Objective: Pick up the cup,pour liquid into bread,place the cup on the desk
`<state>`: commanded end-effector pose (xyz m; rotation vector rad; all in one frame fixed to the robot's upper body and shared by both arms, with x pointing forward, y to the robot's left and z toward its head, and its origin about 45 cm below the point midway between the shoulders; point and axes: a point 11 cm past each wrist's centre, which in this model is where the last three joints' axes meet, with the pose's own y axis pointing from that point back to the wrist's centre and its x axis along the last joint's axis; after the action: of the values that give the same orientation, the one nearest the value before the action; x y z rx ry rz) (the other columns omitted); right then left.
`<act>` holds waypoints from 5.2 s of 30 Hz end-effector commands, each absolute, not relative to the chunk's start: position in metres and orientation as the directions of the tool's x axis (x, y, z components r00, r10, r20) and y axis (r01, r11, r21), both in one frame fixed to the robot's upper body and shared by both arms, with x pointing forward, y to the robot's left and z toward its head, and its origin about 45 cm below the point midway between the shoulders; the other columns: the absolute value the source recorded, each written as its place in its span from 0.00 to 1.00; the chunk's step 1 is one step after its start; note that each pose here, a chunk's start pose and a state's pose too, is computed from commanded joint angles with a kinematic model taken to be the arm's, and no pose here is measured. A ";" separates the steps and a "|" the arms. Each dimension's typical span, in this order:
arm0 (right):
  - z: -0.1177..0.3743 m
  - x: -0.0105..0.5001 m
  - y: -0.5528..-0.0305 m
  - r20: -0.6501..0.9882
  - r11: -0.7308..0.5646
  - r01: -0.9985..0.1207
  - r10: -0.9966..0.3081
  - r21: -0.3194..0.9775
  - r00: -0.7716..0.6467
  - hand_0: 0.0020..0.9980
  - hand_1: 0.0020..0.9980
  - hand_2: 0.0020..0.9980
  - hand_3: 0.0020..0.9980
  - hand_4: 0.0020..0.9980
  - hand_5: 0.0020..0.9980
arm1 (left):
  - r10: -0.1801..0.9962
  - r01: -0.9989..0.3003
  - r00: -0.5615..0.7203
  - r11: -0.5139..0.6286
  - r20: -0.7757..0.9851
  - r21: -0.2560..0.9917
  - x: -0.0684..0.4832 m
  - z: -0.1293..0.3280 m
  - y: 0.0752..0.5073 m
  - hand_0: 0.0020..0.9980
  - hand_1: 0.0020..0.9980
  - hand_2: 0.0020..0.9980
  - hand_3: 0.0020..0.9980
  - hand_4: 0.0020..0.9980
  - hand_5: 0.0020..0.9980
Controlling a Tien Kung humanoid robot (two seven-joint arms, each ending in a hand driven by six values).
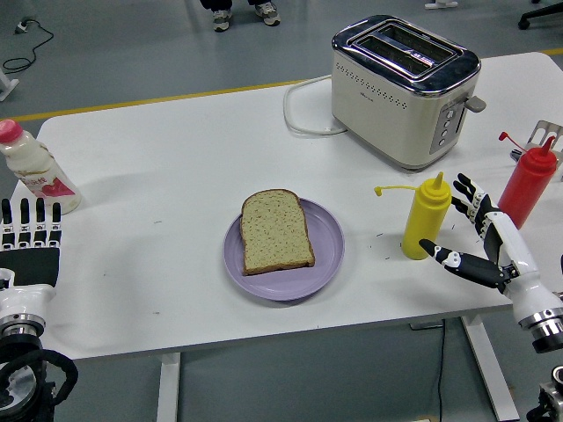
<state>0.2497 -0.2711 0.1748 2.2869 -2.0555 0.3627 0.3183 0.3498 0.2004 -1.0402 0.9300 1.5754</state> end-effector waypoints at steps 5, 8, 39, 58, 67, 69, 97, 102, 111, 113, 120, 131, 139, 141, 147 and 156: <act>0.177 0.243 -0.269 0.208 -0.130 -0.984 -0.973 -0.124 0.102 0.98 0.92 0.98 1.00 0.89 0.14 | 0.315 -0.974 -0.142 -0.212 -0.938 0.076 0.318 0.200 0.349 0.86 0.87 0.94 0.86 0.72 1.00; 0.178 0.241 -0.270 0.208 -0.129 -0.984 -0.973 -0.125 0.101 0.98 0.92 0.98 1.00 0.89 0.14 | 0.315 -0.974 -0.143 -0.212 -0.938 0.077 0.318 0.199 0.349 0.86 0.87 0.94 0.86 0.72 1.00; 0.187 0.217 -0.283 0.198 -0.079 -0.988 -0.979 -0.133 0.052 0.96 0.91 0.96 1.00 0.87 0.13 | 0.316 -0.975 -0.140 -0.209 -0.938 0.075 0.318 0.200 0.348 0.86 0.87 0.94 0.86 0.72 1.00; 0.186 0.201 -0.294 0.191 -0.027 -0.993 -0.982 -0.119 0.004 0.96 0.90 0.96 1.00 0.87 0.13 | 0.316 -0.975 -0.137 -0.208 -0.939 0.072 0.319 0.201 0.348 0.86 0.87 0.94 0.86 0.72 1.00; 0.183 0.195 -0.300 0.189 0.008 -0.994 -0.982 -0.110 -0.029 0.96 0.90 0.96 1.00 0.87 0.13 | 0.316 -0.976 -0.136 -0.207 -0.939 0.072 0.319 0.201 0.347 0.86 0.87 0.94 0.86 0.71 1.00; 0.183 0.194 -0.301 0.188 0.016 -0.994 -0.981 -0.110 -0.037 0.95 0.89 0.96 1.00 0.87 0.13 | 0.316 -0.976 -0.135 -0.207 -0.939 0.071 0.319 0.201 0.347 0.86 0.87 0.94 0.86 0.72 1.00; 0.186 0.190 -0.321 0.155 0.169 -0.975 -0.969 -0.144 -0.190 0.95 0.88 0.95 1.00 0.86 0.13 | 0.316 -0.976 -0.136 -0.206 -0.939 0.073 0.318 0.201 0.347 0.86 0.87 0.94 0.86 0.72 1.00; 0.185 0.192 -0.329 0.157 0.207 -0.968 -0.961 -0.143 -0.229 0.95 0.88 0.95 1.00 0.85 0.13 | 0.316 -0.976 -0.138 -0.206 -0.939 0.074 0.318 0.200 0.347 0.86 0.87 0.94 0.86 0.72 1.00; 0.186 0.197 -0.347 0.150 0.275 -0.950 -0.943 -0.145 -0.296 0.95 0.88 0.95 1.00 0.84 0.15 | 0.315 -0.976 -0.139 -0.206 -0.939 0.075 0.318 0.200 0.347 0.86 0.87 0.94 0.86 0.72 1.00; 0.187 0.199 -0.350 0.145 0.287 -0.947 -0.940 -0.146 -0.308 0.95 0.88 0.95 1.00 0.84 0.15 | 0.315 -0.976 -0.139 -0.206 -0.939 0.075 0.318 0.200 0.347 0.86 0.87 0.94 0.86 0.72 1.00; 0.192 0.206 -0.365 0.113 0.330 -0.931 -0.930 -0.153 -0.348 0.94 0.88 0.94 0.99 0.79 0.18 | 0.315 -0.976 -0.138 -0.207 -0.939 0.074 0.318 0.200 0.347 0.86 0.87 0.94 0.86 0.72 1.00; 0.215 0.229 -0.391 -0.088 0.407 -0.899 -0.913 -0.164 -0.398 0.92 0.85 0.89 0.93 0.67 0.25 | 0.315 -0.975 -0.136 -0.212 -0.939 0.070 0.318 0.201 0.349 0.86 0.87 0.94 0.86 0.72 1.00; 0.229 0.241 -0.404 -0.189 0.437 -0.882 -0.895 -0.175 -0.405 0.91 0.84 0.88 0.91 0.66 0.26 | 0.315 -0.974 -0.134 -0.214 -0.940 0.068 0.318 0.202 0.350 0.86 0.87 0.94 0.86 0.72 1.00; 0.232 0.244 -0.407 -0.208 0.442 -0.880 -0.890 -0.173 -0.406 0.90 0.83 0.85 0.89 0.62 0.29 | 0.314 -0.974 -0.134 -0.214 -0.940 0.067 0.318 0.202 0.350 0.86 0.87 0.94 0.86 0.72 1.00; 0.242 0.260 -0.421 -0.345 0.450 -0.880 -0.859 -0.154 -0.379 0.89 0.82 0.84 0.88 0.60 0.31 | 0.314 -0.974 -0.134 -0.217 -0.940 0.066 0.318 0.203 0.351 0.86 0.87 0.94 0.86 0.72 1.00; 0.254 0.282 -0.434 -0.552 0.437 -0.893 -0.773 -0.108 -0.312 0.86 0.80 0.81 0.84 0.56 0.35 | 0.314 -0.974 -0.133 -0.218 -0.940 0.065 0.319 0.203 0.351 0.86 0.87 0.94 0.86 0.72 1.00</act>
<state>0.2815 -0.4343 0.2541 1.9944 -3.0819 -0.4217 0.3186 0.3514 0.2033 -1.0493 0.9227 1.5729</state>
